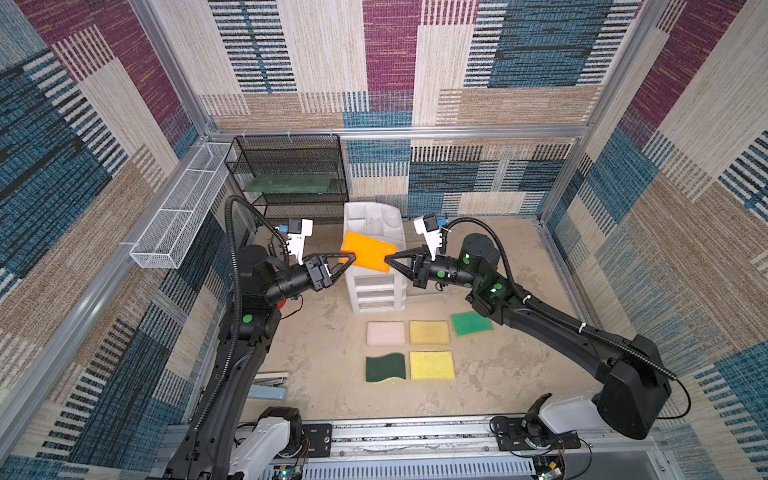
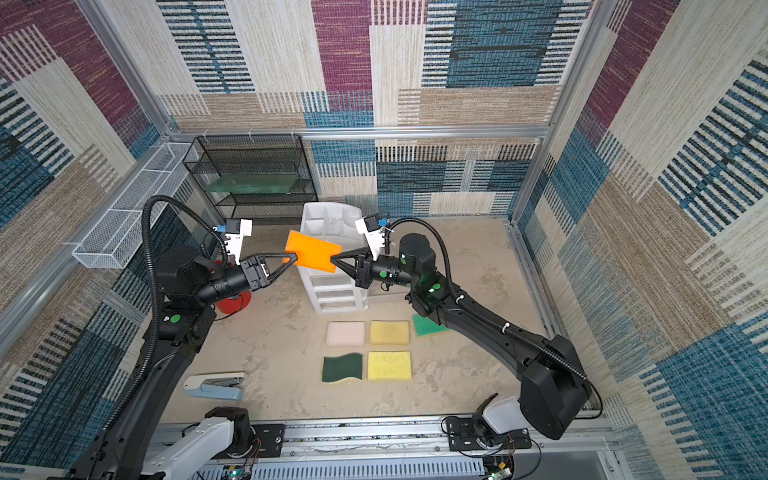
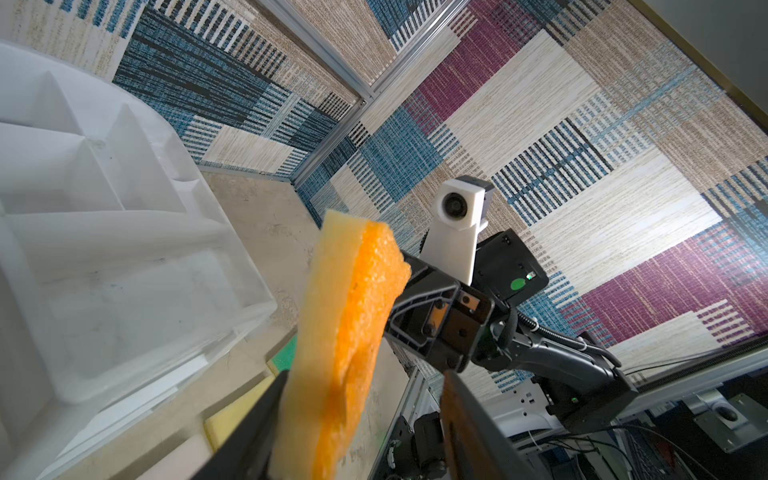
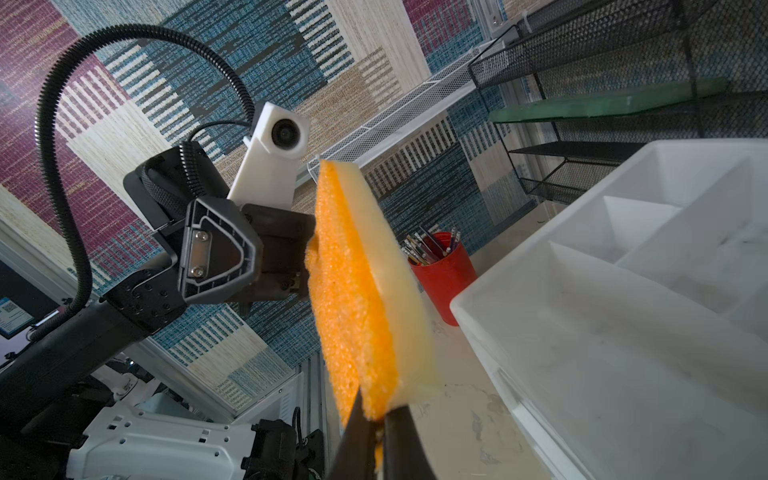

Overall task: Take the sponge out of the drawer
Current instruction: Pick up the sponge from the drawer.

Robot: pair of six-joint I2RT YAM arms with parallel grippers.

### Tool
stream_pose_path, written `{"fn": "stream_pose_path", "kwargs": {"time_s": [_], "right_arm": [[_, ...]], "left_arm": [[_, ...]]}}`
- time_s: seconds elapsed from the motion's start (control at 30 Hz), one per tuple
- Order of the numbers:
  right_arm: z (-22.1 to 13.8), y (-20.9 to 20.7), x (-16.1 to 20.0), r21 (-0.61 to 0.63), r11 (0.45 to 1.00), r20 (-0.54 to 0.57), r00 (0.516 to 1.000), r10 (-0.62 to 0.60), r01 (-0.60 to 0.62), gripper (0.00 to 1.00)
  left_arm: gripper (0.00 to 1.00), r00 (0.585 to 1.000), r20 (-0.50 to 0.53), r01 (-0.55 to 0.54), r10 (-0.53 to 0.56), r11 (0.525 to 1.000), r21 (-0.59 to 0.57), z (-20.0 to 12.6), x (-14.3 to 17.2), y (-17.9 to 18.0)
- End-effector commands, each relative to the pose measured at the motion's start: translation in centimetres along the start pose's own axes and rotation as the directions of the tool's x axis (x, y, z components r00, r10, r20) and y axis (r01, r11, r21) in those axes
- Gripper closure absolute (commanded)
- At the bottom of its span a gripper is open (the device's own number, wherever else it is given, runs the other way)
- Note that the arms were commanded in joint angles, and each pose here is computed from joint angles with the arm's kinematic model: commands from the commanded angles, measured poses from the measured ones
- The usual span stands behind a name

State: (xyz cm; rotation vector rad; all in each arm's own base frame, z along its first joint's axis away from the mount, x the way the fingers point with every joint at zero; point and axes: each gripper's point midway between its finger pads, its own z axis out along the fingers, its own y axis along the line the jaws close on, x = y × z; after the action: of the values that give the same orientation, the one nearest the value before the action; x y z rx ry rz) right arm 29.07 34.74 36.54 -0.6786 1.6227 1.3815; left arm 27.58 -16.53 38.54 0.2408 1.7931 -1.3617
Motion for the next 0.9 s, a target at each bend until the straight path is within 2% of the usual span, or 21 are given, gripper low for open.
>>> {"fn": "stream_pose_path", "kwargs": {"time_s": [0.0,0.37,0.6,0.87], "right_arm": [[-1.2,-0.4,1.2,-0.020,1.000,-0.106,0.994,0.019,-0.021,1.00],[-1.6,-1.3,1.4,-0.082,0.994,-0.231,0.972,0.053,-0.074,0.99],[-2.4,-0.6,1.1,-0.081,0.995,-0.237,0.971,0.030,-0.051,0.99],[-2.3,-0.2,1.6,-0.129,0.989,-0.260,0.965,0.036,-0.072,0.99]], "left_arm": [[0.42,0.999,-0.025,-0.030,0.031,0.999,0.019,-0.1,0.4,-0.5],[0.45,0.999,-0.042,-0.009,0.010,1.000,0.012,0.2,0.5,0.1],[0.47,0.999,-0.052,0.002,-0.004,1.000,-0.031,0.4,0.6,1.2],[0.47,0.996,-0.085,0.031,-0.032,0.999,-0.018,0.9,1.0,1.6]]}}
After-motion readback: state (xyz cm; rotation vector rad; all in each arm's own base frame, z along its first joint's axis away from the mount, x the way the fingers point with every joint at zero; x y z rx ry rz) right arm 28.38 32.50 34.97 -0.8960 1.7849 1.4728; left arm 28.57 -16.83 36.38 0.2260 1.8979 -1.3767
